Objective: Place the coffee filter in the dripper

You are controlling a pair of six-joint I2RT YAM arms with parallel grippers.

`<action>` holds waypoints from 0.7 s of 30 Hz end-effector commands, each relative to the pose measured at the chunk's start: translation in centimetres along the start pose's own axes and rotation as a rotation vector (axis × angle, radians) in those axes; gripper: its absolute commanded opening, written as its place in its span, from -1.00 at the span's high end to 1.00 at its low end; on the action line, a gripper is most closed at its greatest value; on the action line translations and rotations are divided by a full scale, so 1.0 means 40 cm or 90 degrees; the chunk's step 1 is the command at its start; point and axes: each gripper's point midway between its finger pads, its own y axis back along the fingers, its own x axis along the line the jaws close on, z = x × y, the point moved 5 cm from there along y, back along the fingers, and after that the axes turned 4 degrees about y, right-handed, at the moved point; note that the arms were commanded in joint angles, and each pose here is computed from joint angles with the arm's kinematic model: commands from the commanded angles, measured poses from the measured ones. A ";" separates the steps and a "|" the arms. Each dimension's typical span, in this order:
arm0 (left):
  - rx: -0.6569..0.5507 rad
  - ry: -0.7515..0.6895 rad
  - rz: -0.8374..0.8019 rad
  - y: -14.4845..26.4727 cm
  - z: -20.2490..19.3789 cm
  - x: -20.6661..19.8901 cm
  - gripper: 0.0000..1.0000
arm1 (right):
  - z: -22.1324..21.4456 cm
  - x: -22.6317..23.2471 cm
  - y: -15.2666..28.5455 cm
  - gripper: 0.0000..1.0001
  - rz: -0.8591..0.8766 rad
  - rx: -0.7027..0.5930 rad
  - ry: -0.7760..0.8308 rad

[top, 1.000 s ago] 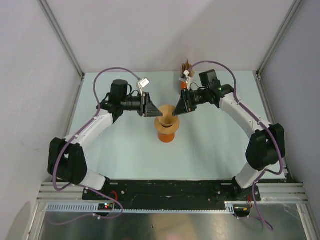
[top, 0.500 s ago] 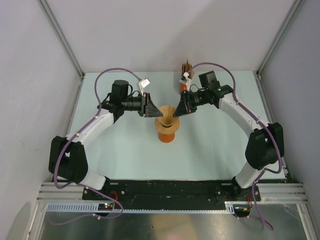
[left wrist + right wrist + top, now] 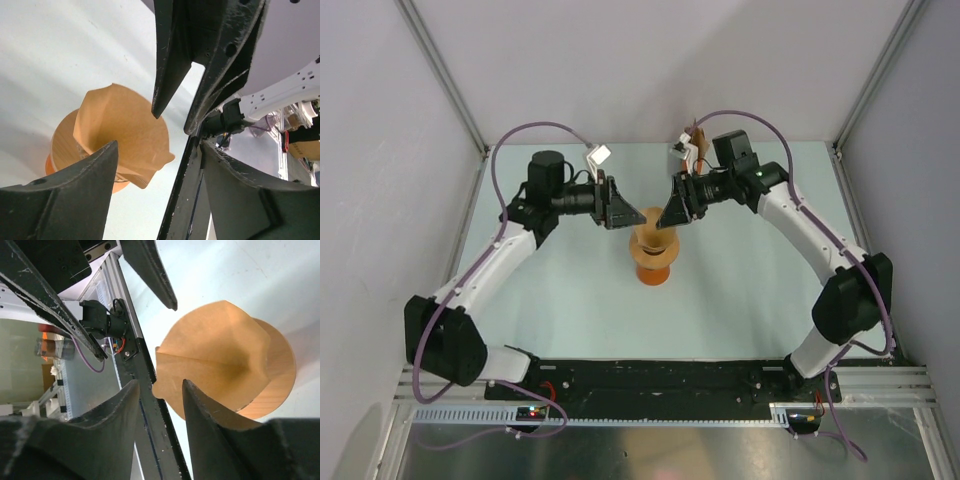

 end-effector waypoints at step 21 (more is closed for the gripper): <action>-0.069 -0.136 0.640 0.440 0.007 0.188 -0.99 | -0.121 -0.202 0.486 -0.99 -0.418 -0.204 0.041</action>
